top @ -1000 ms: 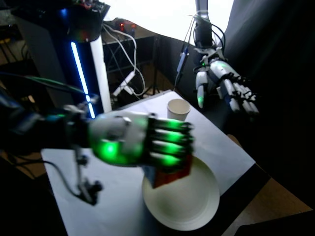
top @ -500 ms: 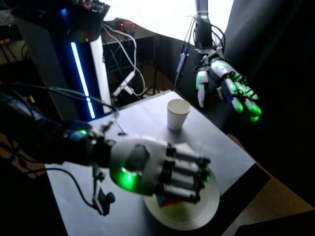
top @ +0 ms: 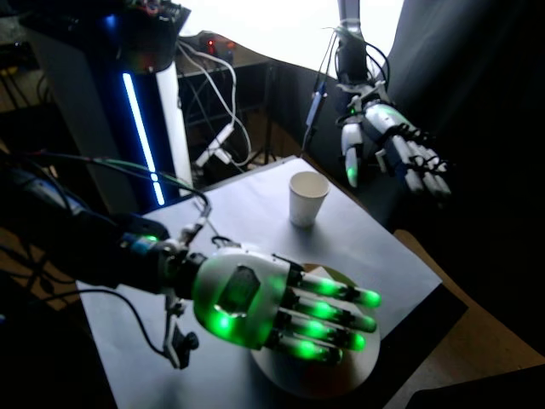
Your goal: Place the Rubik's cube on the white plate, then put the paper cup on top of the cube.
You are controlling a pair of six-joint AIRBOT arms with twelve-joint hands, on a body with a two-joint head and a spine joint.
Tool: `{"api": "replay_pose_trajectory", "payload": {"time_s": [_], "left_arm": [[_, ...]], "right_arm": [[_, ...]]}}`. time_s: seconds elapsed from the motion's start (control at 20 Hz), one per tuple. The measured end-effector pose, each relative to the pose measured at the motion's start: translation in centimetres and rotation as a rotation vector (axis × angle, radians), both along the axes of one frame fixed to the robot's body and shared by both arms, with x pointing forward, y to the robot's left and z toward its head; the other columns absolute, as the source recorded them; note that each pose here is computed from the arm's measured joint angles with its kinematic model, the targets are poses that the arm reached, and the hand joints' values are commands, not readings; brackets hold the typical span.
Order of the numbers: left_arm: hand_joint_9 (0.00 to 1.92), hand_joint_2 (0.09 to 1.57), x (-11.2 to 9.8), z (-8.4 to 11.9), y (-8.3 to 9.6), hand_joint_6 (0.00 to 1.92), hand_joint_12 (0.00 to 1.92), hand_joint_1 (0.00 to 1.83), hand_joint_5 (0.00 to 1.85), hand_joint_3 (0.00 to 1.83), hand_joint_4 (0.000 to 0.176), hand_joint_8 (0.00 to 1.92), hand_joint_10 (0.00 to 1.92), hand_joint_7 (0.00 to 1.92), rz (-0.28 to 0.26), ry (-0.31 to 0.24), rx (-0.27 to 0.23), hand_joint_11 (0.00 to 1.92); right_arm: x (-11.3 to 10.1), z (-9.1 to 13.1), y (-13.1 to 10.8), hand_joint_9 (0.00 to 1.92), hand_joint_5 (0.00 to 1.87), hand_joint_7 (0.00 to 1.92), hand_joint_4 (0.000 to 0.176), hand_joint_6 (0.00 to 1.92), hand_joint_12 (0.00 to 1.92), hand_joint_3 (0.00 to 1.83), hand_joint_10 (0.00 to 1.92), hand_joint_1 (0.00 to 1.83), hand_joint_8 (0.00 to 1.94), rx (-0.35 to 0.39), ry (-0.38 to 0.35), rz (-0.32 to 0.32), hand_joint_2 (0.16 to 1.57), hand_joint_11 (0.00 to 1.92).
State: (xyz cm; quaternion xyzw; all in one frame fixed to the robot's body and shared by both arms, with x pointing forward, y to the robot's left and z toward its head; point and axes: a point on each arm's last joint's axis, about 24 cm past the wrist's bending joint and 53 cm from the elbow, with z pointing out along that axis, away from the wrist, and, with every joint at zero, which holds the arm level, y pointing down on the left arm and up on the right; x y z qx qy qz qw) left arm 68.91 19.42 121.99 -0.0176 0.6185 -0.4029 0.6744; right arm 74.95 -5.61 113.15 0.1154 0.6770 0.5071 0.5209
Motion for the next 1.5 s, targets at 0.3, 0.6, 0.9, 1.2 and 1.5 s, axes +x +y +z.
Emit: {"api": "replay_pose_trajectory", "payload": {"time_s": [0.3,0.6,0.9,1.2,1.5], "left_arm": [[0.05,1.34,0.0,0.0,0.1,0.00,0.55,0.55,0.14,0.00,0.074,0.00,0.00,0.05,0.001,0.001,-0.004,0.00],[0.04,1.26,-1.0,0.4,0.3,0.00,0.63,0.57,0.12,0.00,0.096,0.00,0.00,0.02,-0.007,-0.009,0.002,0.00],[0.02,1.21,-2.6,1.1,0.8,0.00,0.34,0.49,0.03,0.00,0.091,0.00,0.00,0.04,-0.023,-0.034,0.027,0.00],[0.05,1.12,-4.8,0.1,-0.5,0.00,0.42,0.49,0.03,0.00,0.085,0.00,0.01,0.06,-0.097,-0.007,0.058,0.00],[0.08,0.96,-7.2,-3.4,-0.3,0.00,1.00,0.48,0.00,0.00,0.127,0.01,0.01,0.07,-0.138,0.107,0.073,0.00]], "right_arm": [[-1.8,2.3,-1.3,0.00,0.00,0.00,0.079,0.00,0.05,0.00,0.00,0.37,0.00,-0.017,-0.055,0.031,1.01,0.00],[-7.0,9.0,-5.6,0.10,0.00,0.00,0.171,0.00,0.30,0.00,0.02,0.51,0.00,-0.038,-0.283,0.025,1.12,0.00],[-11.6,7.8,-9.0,0.17,0.17,0.24,0.000,0.76,1.75,0.00,1.21,0.84,0.76,-0.164,-0.298,0.024,1.25,0.00],[-13.1,5.5,-10.4,0.28,0.22,0.31,0.000,1.03,1.60,0.00,1.29,0.93,1.15,-0.233,-0.244,0.032,1.25,0.00],[-12.9,4.6,-11.6,0.19,0.14,0.27,0.000,1.03,1.58,0.00,1.37,0.94,1.21,-0.244,-0.207,0.004,1.24,0.00]]}}
